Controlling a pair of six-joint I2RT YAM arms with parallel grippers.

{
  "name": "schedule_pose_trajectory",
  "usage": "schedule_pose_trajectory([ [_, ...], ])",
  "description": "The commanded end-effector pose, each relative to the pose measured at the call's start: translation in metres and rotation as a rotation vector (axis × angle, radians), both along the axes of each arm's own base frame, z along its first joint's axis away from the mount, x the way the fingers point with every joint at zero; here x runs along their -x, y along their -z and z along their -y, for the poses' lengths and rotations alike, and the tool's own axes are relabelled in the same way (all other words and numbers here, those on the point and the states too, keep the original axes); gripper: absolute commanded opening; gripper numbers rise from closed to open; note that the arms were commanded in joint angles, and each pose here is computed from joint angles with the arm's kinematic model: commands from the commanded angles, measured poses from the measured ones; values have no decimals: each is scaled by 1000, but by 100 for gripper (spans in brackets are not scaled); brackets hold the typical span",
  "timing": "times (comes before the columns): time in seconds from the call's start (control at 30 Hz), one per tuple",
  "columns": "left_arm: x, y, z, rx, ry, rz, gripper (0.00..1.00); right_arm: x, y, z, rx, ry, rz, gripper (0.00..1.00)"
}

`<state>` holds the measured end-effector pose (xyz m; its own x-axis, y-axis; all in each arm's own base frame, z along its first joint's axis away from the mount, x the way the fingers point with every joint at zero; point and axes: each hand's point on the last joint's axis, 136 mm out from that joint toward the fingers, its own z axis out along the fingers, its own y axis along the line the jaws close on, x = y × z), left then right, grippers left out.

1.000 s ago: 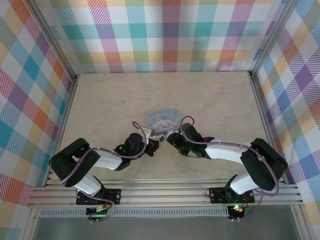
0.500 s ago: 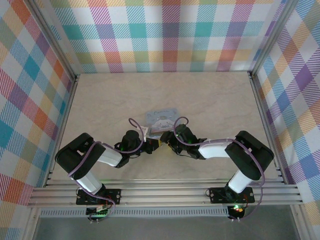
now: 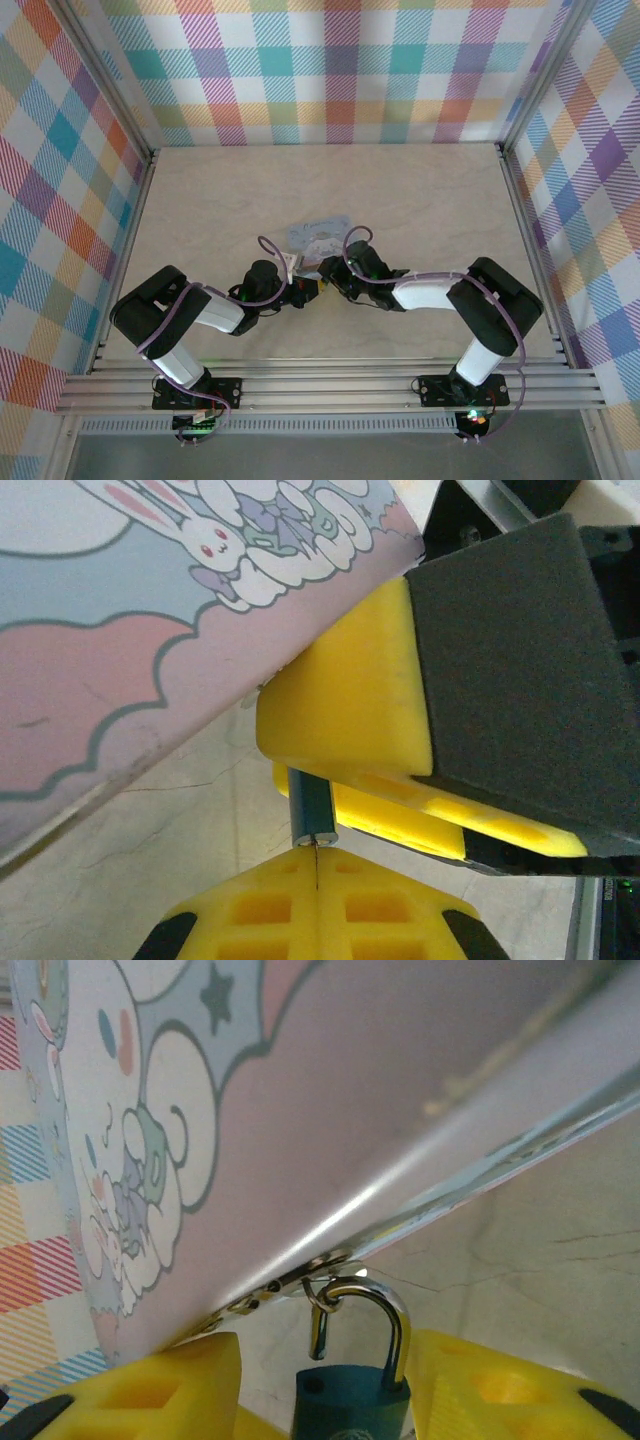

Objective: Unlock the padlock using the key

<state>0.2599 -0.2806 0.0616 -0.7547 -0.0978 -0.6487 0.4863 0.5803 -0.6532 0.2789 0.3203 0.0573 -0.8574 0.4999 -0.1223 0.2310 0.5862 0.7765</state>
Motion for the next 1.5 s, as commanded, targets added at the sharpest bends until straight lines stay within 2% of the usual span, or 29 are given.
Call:
schedule_pose_trajectory([
  [0.0,-1,-9,4,26,29,33,0,-1,-3,-9,-3,-33,-14,43],
  [0.2,0,-12,2,-1,35,60,0,3,5,-7,10,-27,-59,27],
  [0.27,0,-13,-1,-29,41,80,0,5,7,-6,17,-24,-74,32],
  [0.3,1,-13,-2,-50,44,89,0,5,7,-5,16,-23,-75,37],
  [0.33,0,-14,-4,-71,46,102,0,5,7,-5,13,-15,-82,48],
  [0.37,1,-14,-5,-92,50,114,0,5,6,-4,7,-7,-82,54],
  [0.43,1,-15,-8,-141,59,140,0,4,3,-3,-3,5,-81,59],
  [0.63,3,-15,-10,-272,93,219,0,4,-5,-3,-12,21,-92,65],
  [1.0,16,-9,-2,-482,137,379,0,6,-11,2,-38,63,-124,68],
  [1.07,17,-10,-1,-508,137,409,0,6,-13,3,-27,60,-123,66],
  [1.3,21,-20,3,-559,130,504,0,13,-8,5,19,31,-152,36],
  [1.47,23,-20,7,-563,138,515,0,18,-4,7,31,18,-167,27],
])
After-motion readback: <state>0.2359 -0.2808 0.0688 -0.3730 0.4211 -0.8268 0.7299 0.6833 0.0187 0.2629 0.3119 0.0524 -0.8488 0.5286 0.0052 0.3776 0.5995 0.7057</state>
